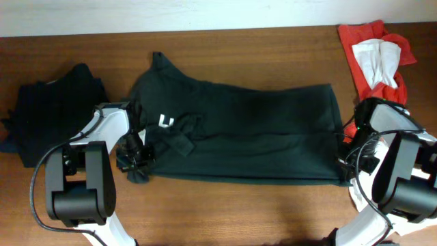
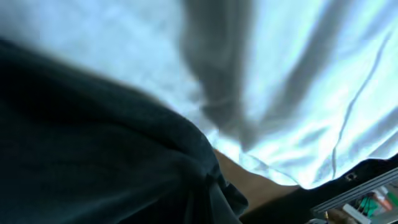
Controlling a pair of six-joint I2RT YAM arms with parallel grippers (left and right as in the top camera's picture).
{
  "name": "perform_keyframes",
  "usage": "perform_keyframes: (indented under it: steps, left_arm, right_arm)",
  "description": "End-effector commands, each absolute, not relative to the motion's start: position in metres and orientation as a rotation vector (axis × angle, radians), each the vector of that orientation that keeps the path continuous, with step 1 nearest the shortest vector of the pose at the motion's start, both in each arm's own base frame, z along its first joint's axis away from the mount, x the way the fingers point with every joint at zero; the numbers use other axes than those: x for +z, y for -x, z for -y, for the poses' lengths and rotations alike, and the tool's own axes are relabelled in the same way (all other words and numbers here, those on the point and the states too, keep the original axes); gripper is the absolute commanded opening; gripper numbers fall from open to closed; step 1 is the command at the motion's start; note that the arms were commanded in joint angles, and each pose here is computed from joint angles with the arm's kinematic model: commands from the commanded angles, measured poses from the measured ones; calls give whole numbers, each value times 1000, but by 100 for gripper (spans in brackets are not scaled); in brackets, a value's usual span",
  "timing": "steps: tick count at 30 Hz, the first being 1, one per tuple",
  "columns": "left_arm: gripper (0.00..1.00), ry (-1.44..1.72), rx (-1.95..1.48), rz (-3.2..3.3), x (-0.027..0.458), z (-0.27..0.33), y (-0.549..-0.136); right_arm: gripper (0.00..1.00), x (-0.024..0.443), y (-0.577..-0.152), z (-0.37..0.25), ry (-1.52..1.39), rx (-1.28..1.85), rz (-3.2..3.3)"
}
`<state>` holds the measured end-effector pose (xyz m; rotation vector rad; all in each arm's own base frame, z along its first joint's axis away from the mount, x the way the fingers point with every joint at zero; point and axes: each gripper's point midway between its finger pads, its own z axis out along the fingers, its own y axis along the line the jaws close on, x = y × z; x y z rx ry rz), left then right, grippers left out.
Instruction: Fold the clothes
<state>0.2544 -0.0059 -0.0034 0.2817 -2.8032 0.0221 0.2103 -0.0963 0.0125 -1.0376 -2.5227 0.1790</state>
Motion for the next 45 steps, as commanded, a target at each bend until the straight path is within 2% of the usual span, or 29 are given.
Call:
perform_keyframes:
  steps: [1, 6, 7, 8, 9, 10, 12, 13, 14, 18, 24, 31, 39, 41, 42, 45]
  left_arm:
    - [1, -306, -42, 2691, -10, -2, -223]
    - [1, -329, -8, 2909, 41, -1, -246]
    - [8, -333, -2, 2948, 49, -1, -251]
    - [45, -341, 9, 3028, 64, -1, -263]
    - [64, -348, 20, 3093, 75, -2, -274]
    - [71, -350, 30, 3139, 83, -1, -281]
    - [80, -269, 149, 3263, 104, 9, -305]
    - [80, -249, 198, 3298, 112, 14, -314]
    - [80, -235, 235, 3331, 120, 17, -324]
    - [80, -220, 304, 3479, 140, 20, -367]
    - [80, -155, 497, 3622, 147, 34, -439]
    - [79, -134, 526, 3585, 104, 42, -518]
    - [78, -141, 690, 3549, 38, 58, -564]
    - [73, -202, 718, 3519, 21, 62, -566]
    - [66, -191, 742, 3510, 16, 67, -566]
    - [36, -173, 755, 3512, 14, 72, -568]
  right_arm:
    - [4, 14, -201, 115, 1069, 299, 2493]
    - [5, 23, -217, 99, 1032, 115, 2569]
    - [6, 28, -222, 98, 1030, 84, 2596]
    - [9, 36, -229, 97, 1043, 60, 2630]
    - [14, 45, -235, 97, 1046, 39, 2663]
    - [22, 51, -240, 97, 1046, 21, 2692]
    - [70, 75, -257, 97, 1040, -32, 2792]
    - [78, 83, -262, 98, 1029, -40, 2825]
    - [79, 93, -266, 100, 1028, -39, 2857]
    - [79, 115, -278, 97, 971, -102, 2953]
    - [79, 117, -285, 85, 924, -196, 2978]
    - [79, 117, -292, 72, 851, -193, 3010]
    - [79, 117, -298, 61, 789, -189, 3037]
    - [78, 117, -299, 61, 788, -189, 3044]
    - [78, 117, -300, 61, 789, -189, 3046]
    - [78, 117, -304, 62, 792, -190, 3063]
